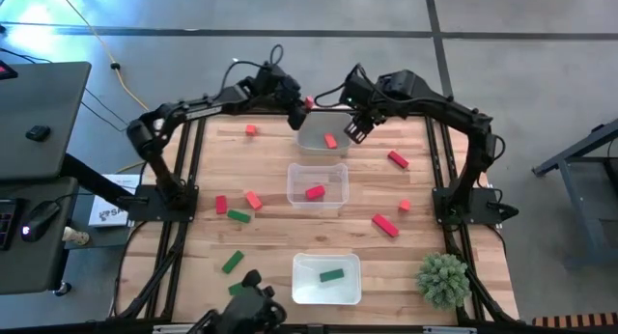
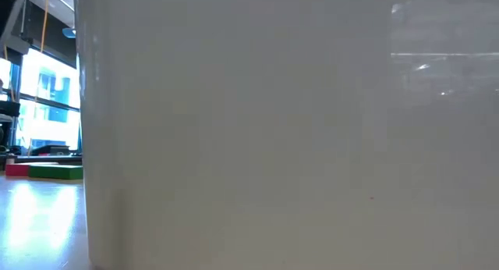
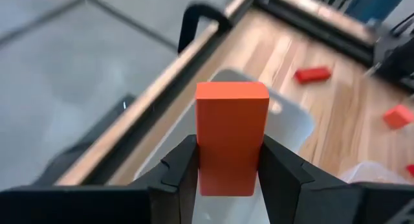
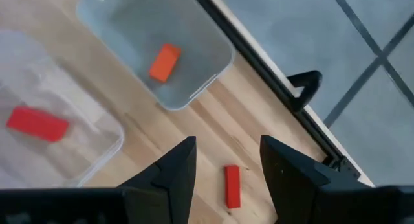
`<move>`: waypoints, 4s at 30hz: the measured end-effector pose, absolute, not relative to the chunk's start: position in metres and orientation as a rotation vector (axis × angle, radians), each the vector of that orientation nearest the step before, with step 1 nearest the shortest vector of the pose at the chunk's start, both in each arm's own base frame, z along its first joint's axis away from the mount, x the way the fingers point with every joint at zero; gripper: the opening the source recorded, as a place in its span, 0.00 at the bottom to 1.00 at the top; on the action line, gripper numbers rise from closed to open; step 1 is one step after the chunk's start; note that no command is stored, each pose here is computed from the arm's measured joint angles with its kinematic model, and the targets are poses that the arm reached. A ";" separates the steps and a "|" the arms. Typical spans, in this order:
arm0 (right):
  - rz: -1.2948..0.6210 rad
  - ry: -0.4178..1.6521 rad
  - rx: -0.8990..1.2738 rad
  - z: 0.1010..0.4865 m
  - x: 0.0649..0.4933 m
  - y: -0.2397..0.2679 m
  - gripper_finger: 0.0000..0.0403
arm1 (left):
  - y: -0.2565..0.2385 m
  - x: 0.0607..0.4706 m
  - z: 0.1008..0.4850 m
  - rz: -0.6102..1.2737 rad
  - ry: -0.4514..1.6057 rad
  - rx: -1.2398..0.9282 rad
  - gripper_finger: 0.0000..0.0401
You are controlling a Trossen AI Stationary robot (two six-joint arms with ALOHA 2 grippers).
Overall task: Sort & place blocks by color
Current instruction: Put the orange block into the gray bin, then put the red block into the transparent bin
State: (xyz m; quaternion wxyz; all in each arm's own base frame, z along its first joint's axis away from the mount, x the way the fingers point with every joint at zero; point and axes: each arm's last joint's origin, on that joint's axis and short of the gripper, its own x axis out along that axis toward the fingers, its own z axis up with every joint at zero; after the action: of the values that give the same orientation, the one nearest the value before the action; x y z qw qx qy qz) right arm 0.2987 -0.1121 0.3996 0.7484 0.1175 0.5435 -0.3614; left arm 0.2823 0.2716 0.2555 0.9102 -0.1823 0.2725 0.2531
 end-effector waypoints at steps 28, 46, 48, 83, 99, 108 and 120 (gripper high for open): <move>-0.511 1.298 0.378 0.378 0.310 -0.076 0.40 | 0.283 0.306 0.202 0.439 0.788 -0.516 0.28; -0.507 1.454 0.610 0.289 0.263 -0.003 0.40 | 0.283 0.305 0.201 0.441 0.795 -0.495 0.37; -0.512 1.465 0.618 0.276 0.258 0.005 0.40 | 0.283 0.305 0.201 0.441 0.795 -0.495 0.40; -0.534 1.491 0.710 0.163 0.225 0.047 0.57 | 0.251 0.273 0.293 0.434 0.655 -0.427 0.42; -0.509 1.467 0.728 0.133 0.216 0.045 0.52 | 0.228 0.249 0.333 0.447 0.596 -0.407 0.42; -0.520 1.464 0.754 0.135 0.217 0.045 0.23 | 0.219 0.238 0.319 0.438 0.784 -0.497 0.42; -0.477 1.397 0.755 0.164 0.243 0.032 0.23 | 0.211 0.231 0.312 0.424 0.910 -0.534 0.42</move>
State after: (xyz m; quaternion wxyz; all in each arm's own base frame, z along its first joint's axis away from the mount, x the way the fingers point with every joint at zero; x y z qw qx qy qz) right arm 0.2428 0.0320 0.1642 0.6755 0.3359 0.6212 -0.2120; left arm 0.2305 0.2115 0.3120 0.8427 -0.2530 0.4307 0.2009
